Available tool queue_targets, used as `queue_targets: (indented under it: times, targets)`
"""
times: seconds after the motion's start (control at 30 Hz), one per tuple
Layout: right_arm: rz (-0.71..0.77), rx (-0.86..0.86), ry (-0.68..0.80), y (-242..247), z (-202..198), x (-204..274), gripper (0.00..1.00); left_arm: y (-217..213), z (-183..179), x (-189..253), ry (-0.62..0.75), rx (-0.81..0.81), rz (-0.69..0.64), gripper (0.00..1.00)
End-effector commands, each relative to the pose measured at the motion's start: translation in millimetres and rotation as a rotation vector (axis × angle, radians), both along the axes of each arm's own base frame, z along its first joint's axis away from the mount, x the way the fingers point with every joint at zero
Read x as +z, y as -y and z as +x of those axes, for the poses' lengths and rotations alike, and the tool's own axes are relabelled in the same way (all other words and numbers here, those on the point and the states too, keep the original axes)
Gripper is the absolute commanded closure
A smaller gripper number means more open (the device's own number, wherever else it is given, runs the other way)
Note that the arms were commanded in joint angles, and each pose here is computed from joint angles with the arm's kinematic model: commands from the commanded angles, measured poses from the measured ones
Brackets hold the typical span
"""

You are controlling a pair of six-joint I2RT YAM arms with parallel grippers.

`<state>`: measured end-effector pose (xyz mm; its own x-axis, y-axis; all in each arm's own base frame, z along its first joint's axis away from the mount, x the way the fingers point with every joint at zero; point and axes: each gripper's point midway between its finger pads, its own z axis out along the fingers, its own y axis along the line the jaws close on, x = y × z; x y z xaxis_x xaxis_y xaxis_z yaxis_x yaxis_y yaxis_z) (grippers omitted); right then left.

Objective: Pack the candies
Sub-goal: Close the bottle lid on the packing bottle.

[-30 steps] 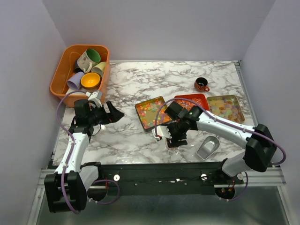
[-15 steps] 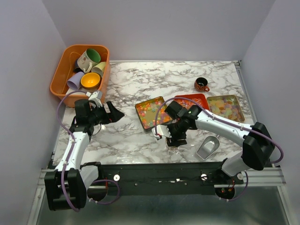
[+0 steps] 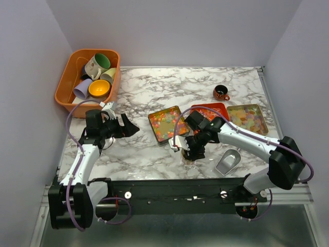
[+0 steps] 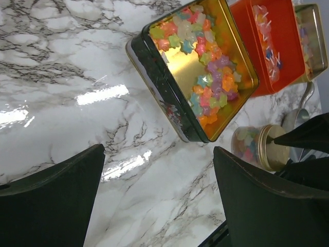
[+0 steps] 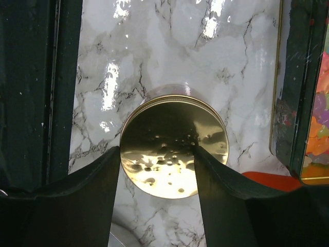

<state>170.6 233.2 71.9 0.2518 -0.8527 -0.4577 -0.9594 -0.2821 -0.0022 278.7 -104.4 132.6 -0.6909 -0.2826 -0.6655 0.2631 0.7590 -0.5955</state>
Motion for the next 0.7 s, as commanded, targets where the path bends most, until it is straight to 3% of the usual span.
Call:
queue_targets:
  times: [0.0,0.23,0.37,0.47,0.67]
  targets:
    - [-0.154,-0.050,-0.051,32.8,-12.1,-68.7,0.37,28.8,-17.0,3.9,0.054,-0.177,0.053,0.04]
    - [-0.168,-0.077,0.012,37.9,-2.0,-60.3,0.37,80.6,-41.7,22.2,0.200,-0.386,0.105,0.04]
    - [-0.075,-0.076,0.022,26.9,4.8,1.2,0.36,109.5,-64.9,28.7,0.292,-0.507,0.117,0.03]
    - [0.079,-0.159,0.056,6.5,28.3,82.2,0.35,124.3,-83.5,27.7,0.348,-0.563,0.105,0.02]
    - [0.210,-0.545,0.106,24.5,68.6,173.8,0.09,147.9,-112.6,5.3,0.467,-0.605,0.113,0.02]
